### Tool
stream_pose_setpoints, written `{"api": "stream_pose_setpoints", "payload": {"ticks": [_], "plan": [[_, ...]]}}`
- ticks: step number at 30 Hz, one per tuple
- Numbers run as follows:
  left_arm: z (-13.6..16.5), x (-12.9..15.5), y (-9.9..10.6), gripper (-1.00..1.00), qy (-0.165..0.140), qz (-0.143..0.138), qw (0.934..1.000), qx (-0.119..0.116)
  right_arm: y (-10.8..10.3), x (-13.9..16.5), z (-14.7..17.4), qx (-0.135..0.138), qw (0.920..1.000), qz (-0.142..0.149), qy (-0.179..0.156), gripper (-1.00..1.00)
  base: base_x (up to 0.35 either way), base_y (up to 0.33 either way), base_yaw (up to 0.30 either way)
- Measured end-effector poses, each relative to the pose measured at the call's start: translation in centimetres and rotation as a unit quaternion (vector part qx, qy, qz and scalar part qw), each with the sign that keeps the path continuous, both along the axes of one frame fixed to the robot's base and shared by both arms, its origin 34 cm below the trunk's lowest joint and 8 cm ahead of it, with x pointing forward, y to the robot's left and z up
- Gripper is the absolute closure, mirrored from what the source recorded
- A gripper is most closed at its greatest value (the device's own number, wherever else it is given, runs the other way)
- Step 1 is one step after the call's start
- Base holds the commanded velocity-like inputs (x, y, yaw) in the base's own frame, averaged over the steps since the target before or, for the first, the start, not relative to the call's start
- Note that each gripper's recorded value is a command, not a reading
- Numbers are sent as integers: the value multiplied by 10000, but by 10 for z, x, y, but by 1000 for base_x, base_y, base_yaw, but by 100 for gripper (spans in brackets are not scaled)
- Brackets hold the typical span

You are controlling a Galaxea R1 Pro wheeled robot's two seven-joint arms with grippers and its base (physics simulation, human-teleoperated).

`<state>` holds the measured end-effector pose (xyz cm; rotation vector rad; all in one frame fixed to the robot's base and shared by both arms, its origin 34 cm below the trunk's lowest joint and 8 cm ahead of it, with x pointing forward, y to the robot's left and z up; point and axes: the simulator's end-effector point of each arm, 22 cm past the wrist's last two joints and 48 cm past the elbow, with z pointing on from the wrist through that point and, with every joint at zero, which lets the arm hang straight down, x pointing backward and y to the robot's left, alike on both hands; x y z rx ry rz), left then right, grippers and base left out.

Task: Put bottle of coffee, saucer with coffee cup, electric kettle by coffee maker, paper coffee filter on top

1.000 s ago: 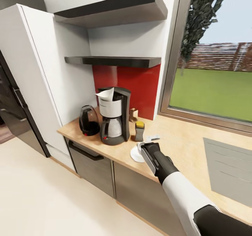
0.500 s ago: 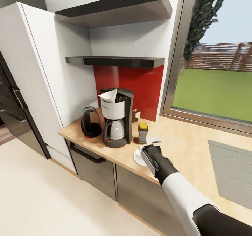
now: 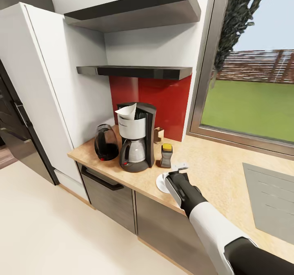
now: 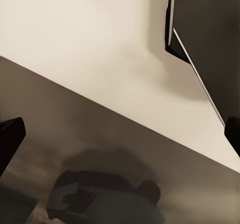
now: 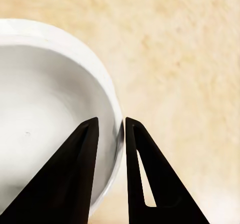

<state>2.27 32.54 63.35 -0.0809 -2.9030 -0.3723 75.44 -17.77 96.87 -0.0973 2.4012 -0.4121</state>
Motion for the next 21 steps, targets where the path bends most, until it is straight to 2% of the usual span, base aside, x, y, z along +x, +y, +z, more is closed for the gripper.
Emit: {"api": "stream_pose_setpoints", "payload": {"ticks": [13, 21], "plan": [[0, 0, -2, -100, 1, 9, 10000, -36, 0, 0, 0, -2, 10000, -1, 5, 100, 91, 0, 0], [0, 0, -2, -100, -3, -17, 10000, -37, 0, 0, -1, -3, 10000, 0, 7, 100, 17, 0, 0]]}}
